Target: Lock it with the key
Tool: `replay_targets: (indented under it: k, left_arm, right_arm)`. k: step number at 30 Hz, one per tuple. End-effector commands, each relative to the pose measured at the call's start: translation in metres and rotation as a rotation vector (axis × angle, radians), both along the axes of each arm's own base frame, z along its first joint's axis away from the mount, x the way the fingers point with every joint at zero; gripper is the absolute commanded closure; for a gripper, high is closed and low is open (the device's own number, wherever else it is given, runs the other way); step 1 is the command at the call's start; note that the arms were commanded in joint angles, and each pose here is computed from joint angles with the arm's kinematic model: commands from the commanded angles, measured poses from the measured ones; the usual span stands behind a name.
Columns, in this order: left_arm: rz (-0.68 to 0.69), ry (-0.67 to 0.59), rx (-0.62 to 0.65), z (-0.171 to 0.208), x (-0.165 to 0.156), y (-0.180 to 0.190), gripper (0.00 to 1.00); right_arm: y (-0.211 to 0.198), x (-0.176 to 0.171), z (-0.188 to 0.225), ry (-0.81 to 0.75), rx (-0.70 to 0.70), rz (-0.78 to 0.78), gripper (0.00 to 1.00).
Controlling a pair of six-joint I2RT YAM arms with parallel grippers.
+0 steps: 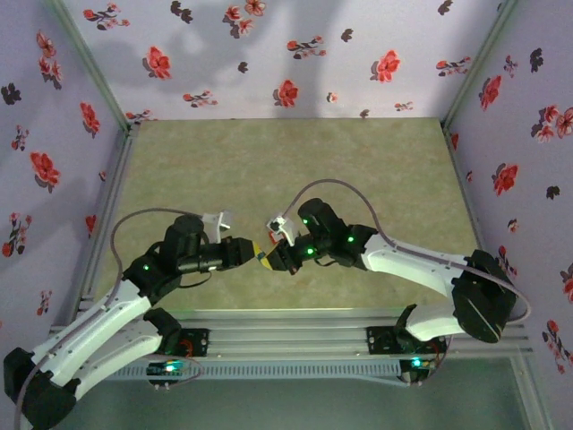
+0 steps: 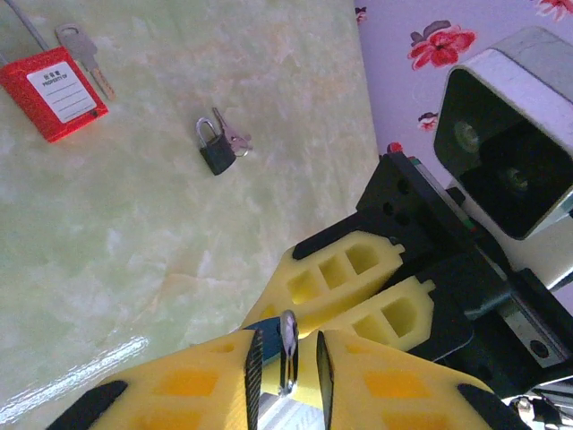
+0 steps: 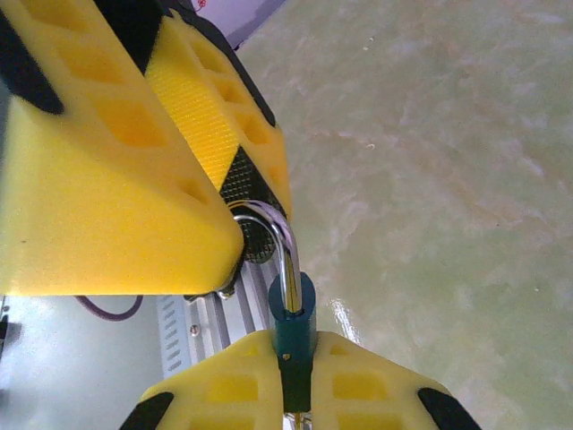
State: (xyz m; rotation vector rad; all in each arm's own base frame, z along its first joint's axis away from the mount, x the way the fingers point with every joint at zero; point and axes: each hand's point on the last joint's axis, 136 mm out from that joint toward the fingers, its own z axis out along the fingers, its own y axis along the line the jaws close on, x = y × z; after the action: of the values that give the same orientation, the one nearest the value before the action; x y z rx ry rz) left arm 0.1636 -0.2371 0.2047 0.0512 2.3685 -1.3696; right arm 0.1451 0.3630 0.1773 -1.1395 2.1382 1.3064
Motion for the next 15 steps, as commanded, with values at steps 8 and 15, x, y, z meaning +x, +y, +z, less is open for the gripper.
replay_targets:
  k: [8, 15]
  left_arm:
    - [-0.023, -0.024, 0.027, -0.0009, -0.0009, 0.0060, 0.83]
    - [-0.013, -0.022, 0.035, -0.0010, 0.0015, 0.0090, 0.84]
  right_arm:
    - [0.0066, -0.0068, 0.0119, 0.013, 0.034, 0.048, 1.00]
    - [0.0065, -0.0092, 0.0134, 0.019, 0.041, 0.060, 1.00]
